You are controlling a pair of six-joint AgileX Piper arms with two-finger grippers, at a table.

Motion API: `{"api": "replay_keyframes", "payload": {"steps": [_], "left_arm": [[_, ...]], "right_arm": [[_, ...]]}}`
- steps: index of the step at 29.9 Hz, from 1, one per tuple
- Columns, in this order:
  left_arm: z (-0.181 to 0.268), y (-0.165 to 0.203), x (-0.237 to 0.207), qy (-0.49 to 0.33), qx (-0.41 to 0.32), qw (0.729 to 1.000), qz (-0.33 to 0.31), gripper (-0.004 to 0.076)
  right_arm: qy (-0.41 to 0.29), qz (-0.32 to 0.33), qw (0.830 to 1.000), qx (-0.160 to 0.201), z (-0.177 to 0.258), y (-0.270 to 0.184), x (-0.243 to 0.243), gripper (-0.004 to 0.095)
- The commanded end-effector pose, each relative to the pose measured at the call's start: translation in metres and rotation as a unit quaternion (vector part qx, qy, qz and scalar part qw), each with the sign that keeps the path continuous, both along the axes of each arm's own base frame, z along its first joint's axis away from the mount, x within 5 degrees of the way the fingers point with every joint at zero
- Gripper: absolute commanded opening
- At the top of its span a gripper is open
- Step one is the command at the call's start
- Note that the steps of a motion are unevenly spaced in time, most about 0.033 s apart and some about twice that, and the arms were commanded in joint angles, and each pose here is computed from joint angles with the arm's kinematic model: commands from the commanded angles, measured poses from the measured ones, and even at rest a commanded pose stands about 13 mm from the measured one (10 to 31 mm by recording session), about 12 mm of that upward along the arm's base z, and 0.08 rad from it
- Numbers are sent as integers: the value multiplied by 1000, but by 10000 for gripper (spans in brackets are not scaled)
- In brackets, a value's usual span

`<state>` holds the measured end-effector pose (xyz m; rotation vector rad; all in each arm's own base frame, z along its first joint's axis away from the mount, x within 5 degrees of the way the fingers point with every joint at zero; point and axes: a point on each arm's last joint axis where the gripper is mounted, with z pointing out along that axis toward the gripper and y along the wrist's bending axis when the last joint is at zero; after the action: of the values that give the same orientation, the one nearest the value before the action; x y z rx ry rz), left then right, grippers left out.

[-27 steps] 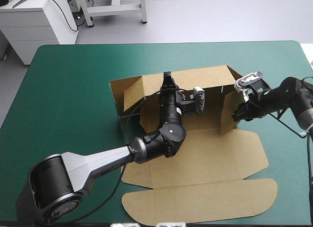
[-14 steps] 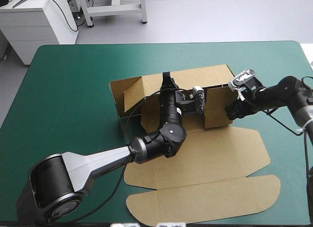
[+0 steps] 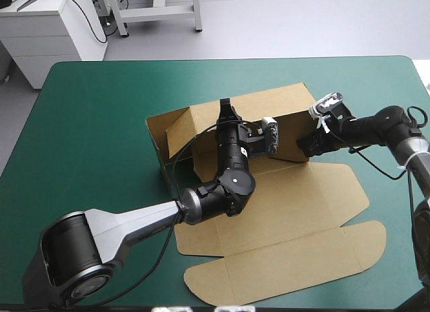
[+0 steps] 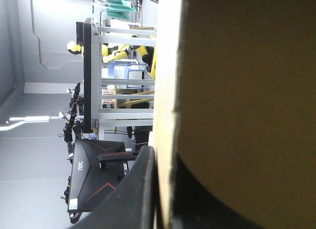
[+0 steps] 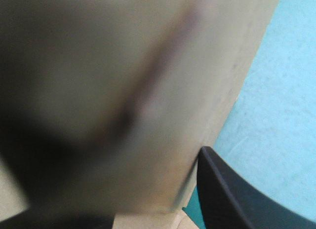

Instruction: Fold the box

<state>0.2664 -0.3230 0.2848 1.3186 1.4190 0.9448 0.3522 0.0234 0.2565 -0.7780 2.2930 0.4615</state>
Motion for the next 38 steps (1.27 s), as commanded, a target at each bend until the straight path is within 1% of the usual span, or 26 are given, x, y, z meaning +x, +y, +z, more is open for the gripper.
{"api": "replay_keyframes", "payload": {"steps": [1,5,7,10,14,19,22,27,31,34,38], "left_arm": [[28,-1,-6,-30,-31,999,-25,-8],[28,-1,-6,-31,-25,999,-27,-8],[28,-1,-6,-31,-25,999,-27,-8],[28,-1,-6,-31,-25,999,-27,-8],[28,-1,-6,-31,-25,999,-27,-8],[28,-1,-6,-31,-25,999,-27,-8],[28,-1,-6,-31,-25,999,-27,-8],[28,-1,-6,-31,-25,999,-27,-8],[28,-1,-6,-31,-25,999,-25,-8],[29,0,-5,-32,-24,999,-21,-8],[29,0,-5,-33,-24,999,-20,-8]], "right_arm": [[-45,1,997,58,16,8,7,427],[-74,13,994,77,18,11,11,411],[-88,15,992,88,21,12,12,385],[-115,19,988,104,25,14,14,304],[-123,13,984,128,29,16,15,178],[-122,32,983,136,30,18,13,41],[-120,36,984,129,29,18,12,-4],[-116,27,986,121,29,17,12,0],[-109,2,989,97,30,12,11,1],[-106,-3,992,76,35,10,6,1],[-111,-44,991,54,46,4,2,1]]}}
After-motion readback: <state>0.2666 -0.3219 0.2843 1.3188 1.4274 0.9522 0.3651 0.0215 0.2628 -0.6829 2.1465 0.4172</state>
